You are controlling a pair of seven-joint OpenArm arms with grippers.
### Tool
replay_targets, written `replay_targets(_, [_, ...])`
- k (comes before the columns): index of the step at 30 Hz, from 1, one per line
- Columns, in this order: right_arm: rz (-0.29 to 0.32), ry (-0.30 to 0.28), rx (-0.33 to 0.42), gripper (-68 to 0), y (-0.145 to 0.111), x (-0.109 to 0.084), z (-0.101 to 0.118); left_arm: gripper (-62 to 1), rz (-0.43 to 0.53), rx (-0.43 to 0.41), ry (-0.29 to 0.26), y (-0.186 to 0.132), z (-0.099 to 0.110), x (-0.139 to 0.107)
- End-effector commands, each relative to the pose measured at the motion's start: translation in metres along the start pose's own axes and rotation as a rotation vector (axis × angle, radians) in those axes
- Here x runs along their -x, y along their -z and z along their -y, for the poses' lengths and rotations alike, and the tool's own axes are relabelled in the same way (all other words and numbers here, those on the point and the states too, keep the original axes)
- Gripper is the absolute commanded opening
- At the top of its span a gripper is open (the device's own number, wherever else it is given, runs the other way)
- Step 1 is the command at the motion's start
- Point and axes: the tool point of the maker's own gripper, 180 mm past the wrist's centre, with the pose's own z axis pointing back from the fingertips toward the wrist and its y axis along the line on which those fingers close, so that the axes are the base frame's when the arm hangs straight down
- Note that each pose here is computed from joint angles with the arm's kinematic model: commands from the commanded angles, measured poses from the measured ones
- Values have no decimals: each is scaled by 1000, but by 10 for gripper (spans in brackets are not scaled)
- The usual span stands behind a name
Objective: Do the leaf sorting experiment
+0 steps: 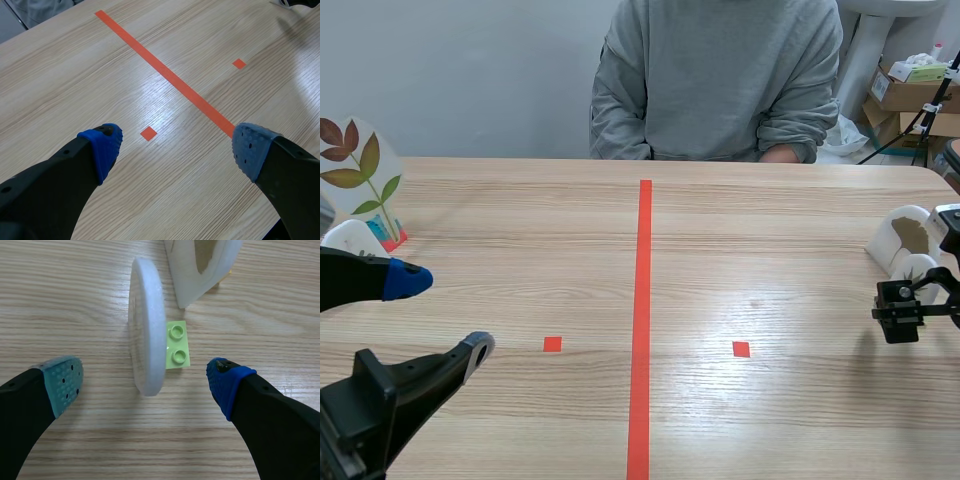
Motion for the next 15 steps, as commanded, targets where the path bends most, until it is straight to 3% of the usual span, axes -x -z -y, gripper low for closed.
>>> replay_targets(1, [80, -4, 32, -171, -12, -28, 15, -132, 34, 2, -2, -1, 1, -9])
replay_targets(7, [204, -85, 24, -110, -61, -57, 17, -132, 34, 2, -2, -1, 1, -9])
replay_targets(11, [283, -194, -35, -110, -98, -65, 0, -132, 34, 2, -2, -1, 1, -9])
replay_targets(15, [348, -244, -102, -110, -132, -73, -24, -132, 34, 2, -2, -1, 1, -9])
